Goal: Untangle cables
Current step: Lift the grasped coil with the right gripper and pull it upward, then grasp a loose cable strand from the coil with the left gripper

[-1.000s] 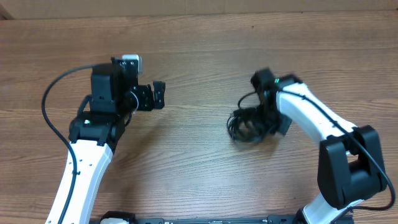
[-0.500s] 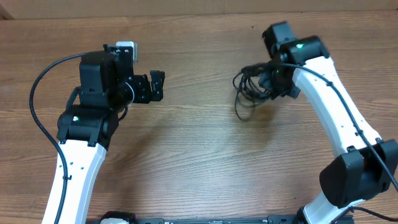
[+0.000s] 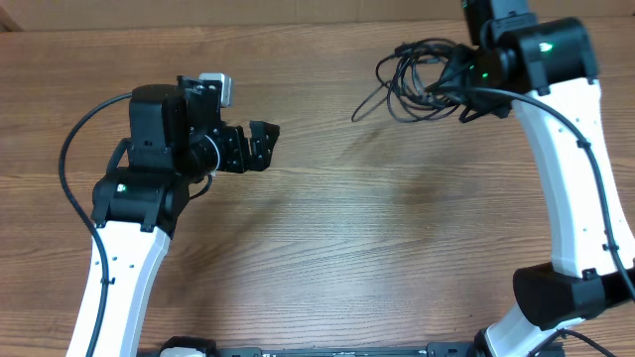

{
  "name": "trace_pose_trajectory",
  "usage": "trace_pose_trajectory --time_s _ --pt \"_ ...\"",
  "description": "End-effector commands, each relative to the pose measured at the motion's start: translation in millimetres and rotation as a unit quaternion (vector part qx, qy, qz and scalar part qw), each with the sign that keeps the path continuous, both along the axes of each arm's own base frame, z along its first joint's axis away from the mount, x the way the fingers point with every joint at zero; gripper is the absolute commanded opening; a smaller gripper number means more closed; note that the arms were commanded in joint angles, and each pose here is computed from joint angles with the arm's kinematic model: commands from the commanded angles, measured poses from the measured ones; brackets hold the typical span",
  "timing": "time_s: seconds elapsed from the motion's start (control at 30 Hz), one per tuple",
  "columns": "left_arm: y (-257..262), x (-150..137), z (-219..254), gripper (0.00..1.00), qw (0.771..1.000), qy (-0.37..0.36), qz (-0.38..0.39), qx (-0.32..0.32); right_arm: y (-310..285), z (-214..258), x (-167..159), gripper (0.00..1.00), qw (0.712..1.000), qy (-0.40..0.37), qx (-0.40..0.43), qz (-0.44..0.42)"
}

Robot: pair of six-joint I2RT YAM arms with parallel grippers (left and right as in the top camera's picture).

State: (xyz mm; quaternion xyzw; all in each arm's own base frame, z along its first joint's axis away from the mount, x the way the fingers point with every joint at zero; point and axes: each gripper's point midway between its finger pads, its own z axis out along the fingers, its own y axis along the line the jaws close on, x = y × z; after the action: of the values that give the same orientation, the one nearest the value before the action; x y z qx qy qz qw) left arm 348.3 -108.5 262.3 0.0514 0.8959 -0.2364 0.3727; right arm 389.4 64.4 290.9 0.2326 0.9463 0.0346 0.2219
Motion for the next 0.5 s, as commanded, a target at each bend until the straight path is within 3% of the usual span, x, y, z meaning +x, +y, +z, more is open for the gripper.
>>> trace_pose_trajectory --time_s 0.0,0.2,0.47 --pt "-28 -4 -13 1.0 0.995 0.032 -0.077 -0.055 -4 34 -1 0.04 0.999 -0.045 0.021 0.014" --pt "-61 24 -46 0.99 0.98 0.024 -0.178 -0.085 13 43 -12 0.04 0.993 -0.045 0.059 0.096" --pt "-91 70 -36 0.99 0.947 -0.113 -0.271 -0.133 33 36 -35 0.04 0.979 -0.006 0.091 0.183"
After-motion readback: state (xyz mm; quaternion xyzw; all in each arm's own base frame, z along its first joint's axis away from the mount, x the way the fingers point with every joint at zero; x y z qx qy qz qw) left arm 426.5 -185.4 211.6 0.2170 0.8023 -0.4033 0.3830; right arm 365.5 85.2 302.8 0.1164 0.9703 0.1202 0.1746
